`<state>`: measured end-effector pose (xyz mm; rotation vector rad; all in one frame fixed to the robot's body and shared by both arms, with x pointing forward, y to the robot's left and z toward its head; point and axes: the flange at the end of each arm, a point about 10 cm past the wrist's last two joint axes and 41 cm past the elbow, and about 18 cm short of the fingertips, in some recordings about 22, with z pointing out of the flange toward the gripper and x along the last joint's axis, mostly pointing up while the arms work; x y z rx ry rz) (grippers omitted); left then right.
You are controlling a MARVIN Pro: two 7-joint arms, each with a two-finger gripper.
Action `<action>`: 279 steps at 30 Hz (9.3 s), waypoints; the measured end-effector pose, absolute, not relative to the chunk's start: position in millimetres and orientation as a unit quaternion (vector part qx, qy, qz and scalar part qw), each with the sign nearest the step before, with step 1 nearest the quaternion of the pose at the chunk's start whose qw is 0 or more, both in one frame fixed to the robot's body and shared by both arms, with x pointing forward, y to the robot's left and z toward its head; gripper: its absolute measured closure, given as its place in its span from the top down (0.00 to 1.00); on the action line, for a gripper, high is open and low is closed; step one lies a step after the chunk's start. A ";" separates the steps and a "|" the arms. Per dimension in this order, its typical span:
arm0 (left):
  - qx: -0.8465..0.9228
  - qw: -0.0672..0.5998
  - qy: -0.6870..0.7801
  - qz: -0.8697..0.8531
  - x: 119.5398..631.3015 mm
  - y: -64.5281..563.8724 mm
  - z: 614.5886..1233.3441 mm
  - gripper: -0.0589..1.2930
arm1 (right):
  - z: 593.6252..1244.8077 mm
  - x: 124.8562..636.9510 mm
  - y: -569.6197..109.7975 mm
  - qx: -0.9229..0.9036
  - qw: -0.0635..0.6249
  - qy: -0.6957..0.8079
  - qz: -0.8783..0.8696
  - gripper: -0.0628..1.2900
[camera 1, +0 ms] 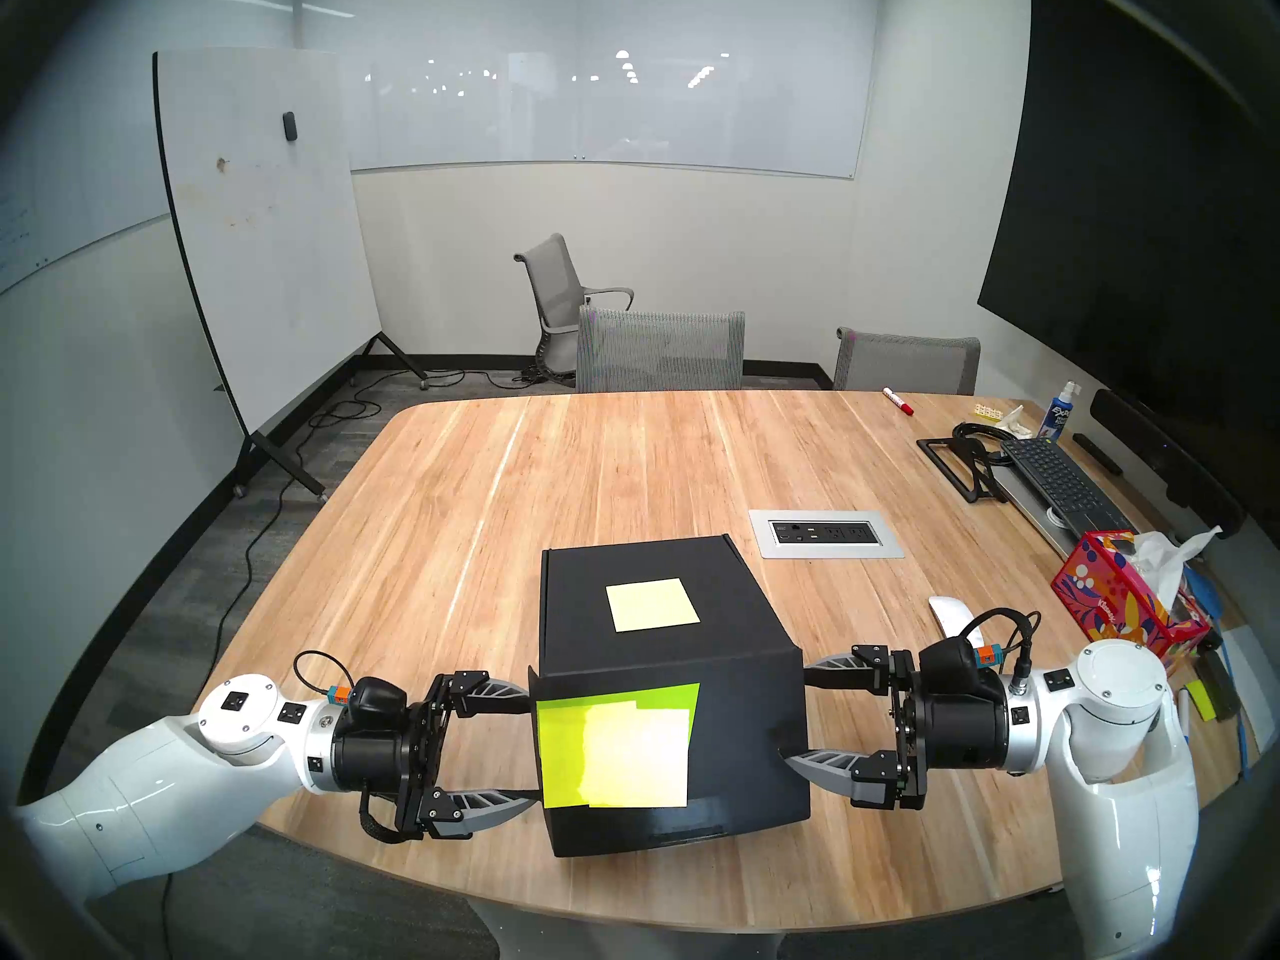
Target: Open the box and place the mouse inside
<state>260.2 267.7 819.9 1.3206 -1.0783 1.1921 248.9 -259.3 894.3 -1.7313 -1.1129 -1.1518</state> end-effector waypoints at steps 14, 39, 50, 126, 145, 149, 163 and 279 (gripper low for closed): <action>0.544 0.503 -0.447 0.501 257.6 265.1 826.2 0.94 | 903.4 239.6 -261.4 -0.671 0.381 -0.440 -0.459 0.95; 0.549 0.492 -0.432 0.519 279.0 268.9 846.1 0.93 | 917.6 249.9 -255.7 -0.662 0.382 -0.433 -0.477 0.95; 0.545 0.496 -0.427 0.525 281.2 268.5 848.6 0.93 | 919.8 252.7 -255.6 -0.658 0.380 -0.436 -0.482 0.95; 0.553 0.526 -0.302 0.571 299.0 274.3 880.7 0.74 | 916.1 260.5 -252.7 -0.628 0.376 -0.471 -0.491 0.95; 0.552 0.530 -0.294 0.573 302.8 267.2 886.9 0.09 | 910.6 260.2 -264.8 -0.631 0.366 -0.467 -0.501 0.95; 0.554 0.530 -0.289 0.574 303.6 266.1 887.2 0.07 | 908.9 260.3 -266.8 -0.632 0.364 -0.465 -0.501 0.95; 0.560 0.528 -0.257 0.585 315.4 263.6 893.8 0.06 | 898.5 262.5 -273.0 -0.638 0.355 -0.459 -0.505 0.95; 0.493 0.492 -0.171 0.697 362.7 260.5 974.9 0.08 | 889.4 280.5 -268.8 -0.609 0.305 -0.425 -0.596 0.95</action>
